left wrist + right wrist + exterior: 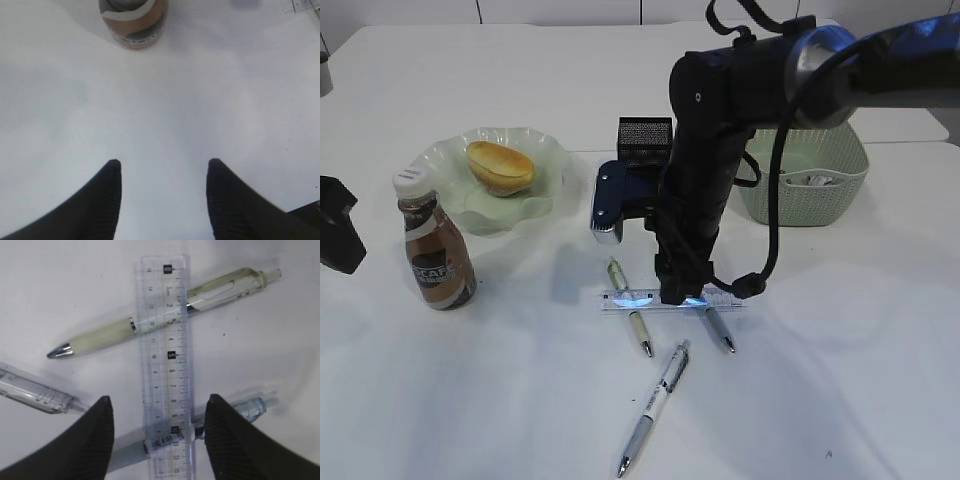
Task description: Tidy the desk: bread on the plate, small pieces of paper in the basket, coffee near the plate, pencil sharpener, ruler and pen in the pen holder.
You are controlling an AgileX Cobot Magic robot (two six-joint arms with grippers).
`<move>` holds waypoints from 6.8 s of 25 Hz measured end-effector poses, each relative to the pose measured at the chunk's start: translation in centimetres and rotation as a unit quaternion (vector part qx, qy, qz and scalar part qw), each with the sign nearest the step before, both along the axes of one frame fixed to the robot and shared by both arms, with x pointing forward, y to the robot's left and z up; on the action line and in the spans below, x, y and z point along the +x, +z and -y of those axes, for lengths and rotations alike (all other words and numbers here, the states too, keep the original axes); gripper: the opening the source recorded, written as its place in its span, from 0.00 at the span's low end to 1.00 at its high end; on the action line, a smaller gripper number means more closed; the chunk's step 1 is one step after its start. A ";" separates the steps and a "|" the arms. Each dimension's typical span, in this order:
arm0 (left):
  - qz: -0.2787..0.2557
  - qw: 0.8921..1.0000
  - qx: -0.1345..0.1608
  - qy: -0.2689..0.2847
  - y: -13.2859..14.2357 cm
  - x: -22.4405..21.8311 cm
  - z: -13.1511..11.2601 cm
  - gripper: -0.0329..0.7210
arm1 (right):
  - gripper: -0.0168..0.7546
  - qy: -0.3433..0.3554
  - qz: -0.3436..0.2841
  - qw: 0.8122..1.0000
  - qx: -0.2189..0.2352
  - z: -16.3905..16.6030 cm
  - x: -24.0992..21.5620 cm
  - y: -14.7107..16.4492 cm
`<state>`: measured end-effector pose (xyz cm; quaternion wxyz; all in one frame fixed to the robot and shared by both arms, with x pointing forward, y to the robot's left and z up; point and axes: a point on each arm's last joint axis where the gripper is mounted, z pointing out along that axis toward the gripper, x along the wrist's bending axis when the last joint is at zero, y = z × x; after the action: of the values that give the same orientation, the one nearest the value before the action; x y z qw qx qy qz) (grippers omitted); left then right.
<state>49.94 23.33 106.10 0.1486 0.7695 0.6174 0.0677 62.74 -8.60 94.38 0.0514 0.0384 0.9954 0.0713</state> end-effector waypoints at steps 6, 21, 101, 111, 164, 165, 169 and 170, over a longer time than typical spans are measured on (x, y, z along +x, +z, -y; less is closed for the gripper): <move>0.000 1.000 0.000 0.000 0.0 0.0 0.0 0.55 | 0.61 0.004 -0.003 1.000 -0.003 -0.2 0.4 -1.6; -0.005 1.000 0.001 0.001 -1.0 -0.2 -0.1 0.55 | 0.61 0.004 0.002 1.000 0.005 -0.6 0.9 -3.4; 0.001 1.000 0.000 0.002 -1.0 -0.1 0.0 0.50 | 0.41 -0.013 0.035 0.997 0.074 -1.6 1.3 2.2; 0.001 1.000 0.000 0.002 -1.0 -0.1 0.0 0.50 | 0.41 -0.049 0.045 0.981 0.184 -2.8 1.5 6.2; 0.020 1.000 -0.011 0.006 -0.8 0.2 0.1 0.49 | 0.41 -0.323 0.280 0.755 0.498 3.3 13.4 7.3; 0.020 1.000 -0.011 0.006 -0.8 0.2 0.1 0.49 | 0.41 -0.320 0.281 0.755 0.498 3.2 13.5 7.2; 0.023 1.000 -0.011 0.006 -0.8 0.2 0.1 0.49 | 0.41 -0.318 0.280 0.757 0.497 3.1 13.8 6.6; 0.023 1.000 -0.011 0.006 -0.8 0.2 0.1 0.49 | 0.41 -0.318 0.279 0.758 0.496 3.1 13.8 6.4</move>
<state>50.19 23.21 105.27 0.1708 0.7622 0.6194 0.0792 76.54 -11.70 100.76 0.3207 0.3514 0.6927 0.5421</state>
